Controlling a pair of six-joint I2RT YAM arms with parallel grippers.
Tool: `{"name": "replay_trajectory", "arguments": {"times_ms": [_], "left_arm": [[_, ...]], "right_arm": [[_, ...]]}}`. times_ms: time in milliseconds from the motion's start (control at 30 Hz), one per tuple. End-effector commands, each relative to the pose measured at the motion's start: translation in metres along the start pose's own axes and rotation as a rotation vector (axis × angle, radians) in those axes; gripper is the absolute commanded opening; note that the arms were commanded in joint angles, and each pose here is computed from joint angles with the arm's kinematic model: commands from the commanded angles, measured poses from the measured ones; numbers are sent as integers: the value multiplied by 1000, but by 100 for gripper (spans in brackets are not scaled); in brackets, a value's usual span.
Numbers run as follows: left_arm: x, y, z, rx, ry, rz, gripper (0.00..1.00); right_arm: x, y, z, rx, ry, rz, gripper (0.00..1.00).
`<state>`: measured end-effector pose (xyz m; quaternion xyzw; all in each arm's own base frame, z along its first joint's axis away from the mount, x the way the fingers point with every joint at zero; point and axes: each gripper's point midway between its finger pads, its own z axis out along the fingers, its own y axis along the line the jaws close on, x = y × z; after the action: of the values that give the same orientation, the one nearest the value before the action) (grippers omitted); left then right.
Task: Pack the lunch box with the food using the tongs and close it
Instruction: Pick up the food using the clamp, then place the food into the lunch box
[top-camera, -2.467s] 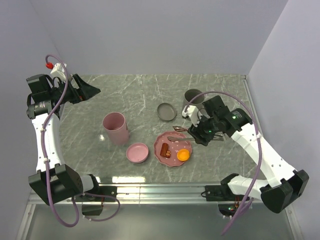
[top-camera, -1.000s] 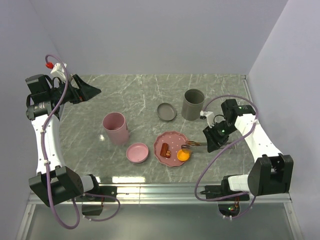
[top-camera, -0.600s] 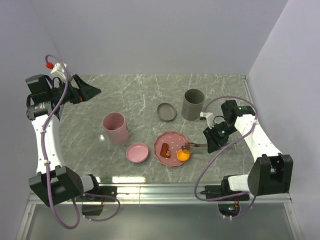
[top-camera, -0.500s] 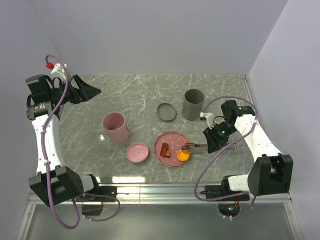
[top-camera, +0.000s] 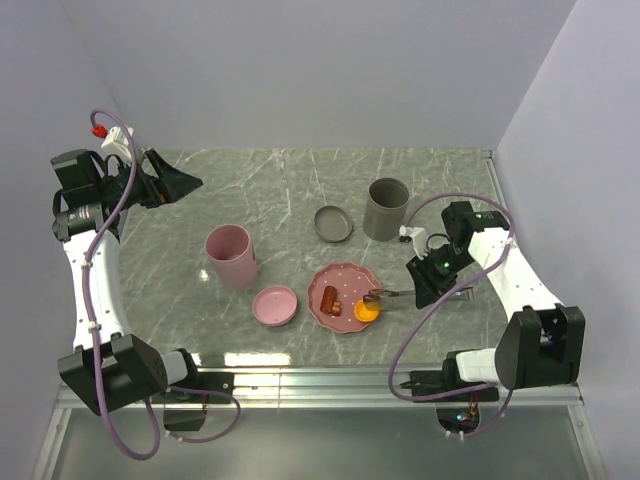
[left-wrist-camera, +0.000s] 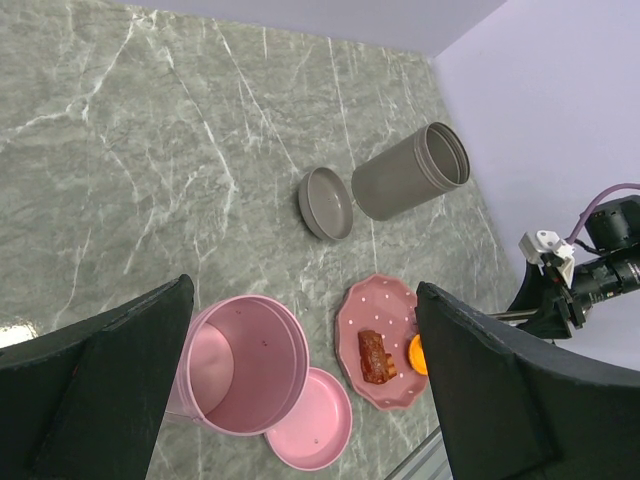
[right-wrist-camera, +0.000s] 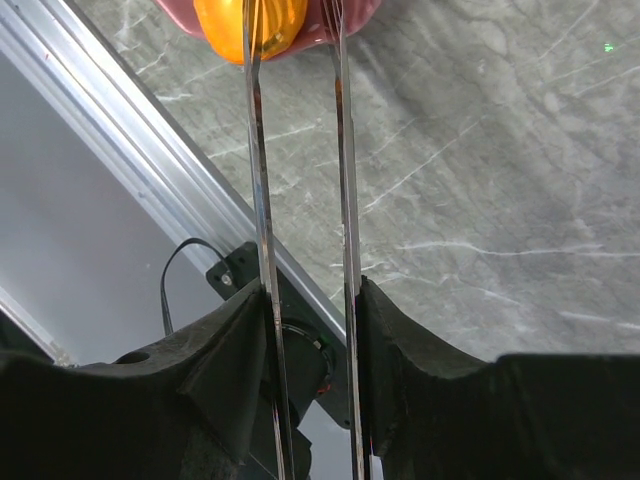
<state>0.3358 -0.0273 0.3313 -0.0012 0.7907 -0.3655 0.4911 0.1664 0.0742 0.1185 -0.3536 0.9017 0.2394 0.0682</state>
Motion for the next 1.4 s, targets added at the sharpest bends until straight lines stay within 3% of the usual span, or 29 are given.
{"name": "replay_trajectory", "arguments": {"times_ms": [0,467,800,1067,1367], "left_arm": [[-7,-12,-4,32,-28,43,99],[-7,-11,-4,32,-26,43,99],[-8,-13,-5,34,-25,49,99],[-7,-12,-5,29,-32,48,99],[-7,-12,-7,16,-33,58,99]], "right_arm": [[2,7,-1,-44,1,-10,47],[-8,14,-10,-62,-32,-33,29],[-45,28,-47,-56,-156,-83,26],[-132,64,-96,-74,-396,-178,26],[-238,128,-108,-94,-581,-297,27]]}}
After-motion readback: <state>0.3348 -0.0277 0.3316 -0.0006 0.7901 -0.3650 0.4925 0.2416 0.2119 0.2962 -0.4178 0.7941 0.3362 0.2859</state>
